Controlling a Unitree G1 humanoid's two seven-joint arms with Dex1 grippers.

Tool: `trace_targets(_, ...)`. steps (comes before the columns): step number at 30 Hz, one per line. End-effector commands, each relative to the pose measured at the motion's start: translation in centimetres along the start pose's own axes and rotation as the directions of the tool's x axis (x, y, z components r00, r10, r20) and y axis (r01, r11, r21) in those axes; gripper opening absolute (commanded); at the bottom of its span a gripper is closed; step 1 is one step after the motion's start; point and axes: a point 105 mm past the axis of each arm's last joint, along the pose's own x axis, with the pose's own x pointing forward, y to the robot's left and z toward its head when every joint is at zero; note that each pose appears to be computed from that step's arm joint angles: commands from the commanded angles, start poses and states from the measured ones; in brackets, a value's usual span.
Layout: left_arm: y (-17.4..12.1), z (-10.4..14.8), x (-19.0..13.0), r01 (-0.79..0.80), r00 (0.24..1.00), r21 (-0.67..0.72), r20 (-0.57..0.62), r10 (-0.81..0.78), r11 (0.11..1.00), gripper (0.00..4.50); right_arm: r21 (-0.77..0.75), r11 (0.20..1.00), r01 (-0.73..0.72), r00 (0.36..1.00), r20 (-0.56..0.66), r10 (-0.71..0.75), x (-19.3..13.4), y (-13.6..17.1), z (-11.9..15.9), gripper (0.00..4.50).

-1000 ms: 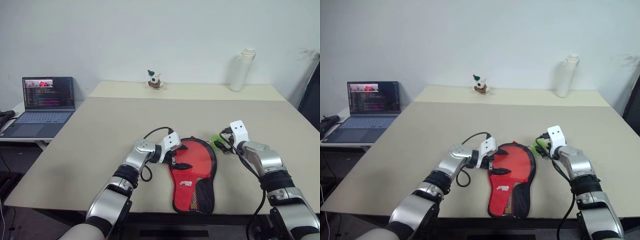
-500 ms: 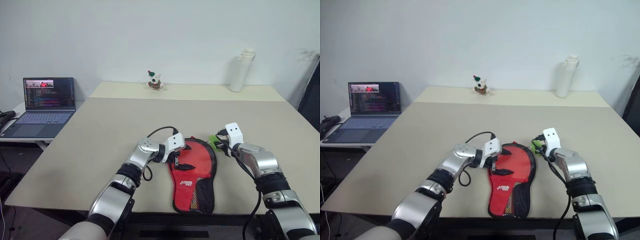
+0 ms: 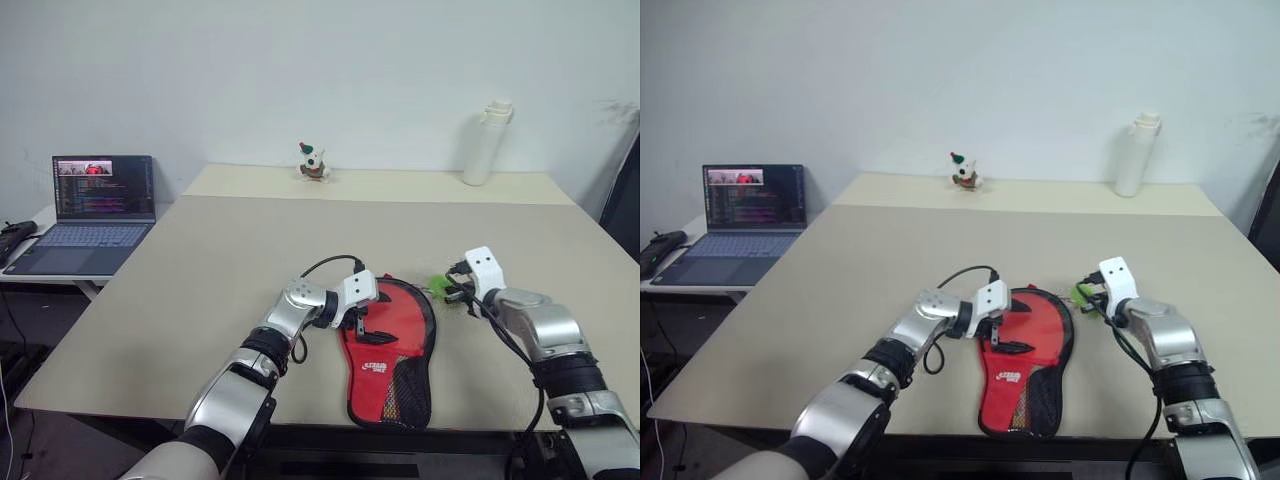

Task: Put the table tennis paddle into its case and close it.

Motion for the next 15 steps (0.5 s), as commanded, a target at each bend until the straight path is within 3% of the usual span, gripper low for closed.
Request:
trace_targets(1,-2.2,-3.3,0.9,0.071,0.989,-0.058,-0.122,-0.078,0.996,4.50,-0.030,0.999,0.010,1.000,0.027,-0.009,-3.1,-1.2,0.9,0.02)
trace_targets(15,-2.3,-3.0,1.7,0.076,0.989,-0.065,-0.118,-0.083,0.995,4.50,-0.051,0.968,-0.245,0.960,-0.154,0.235,-10.6,6.5,-4.9,0.02)
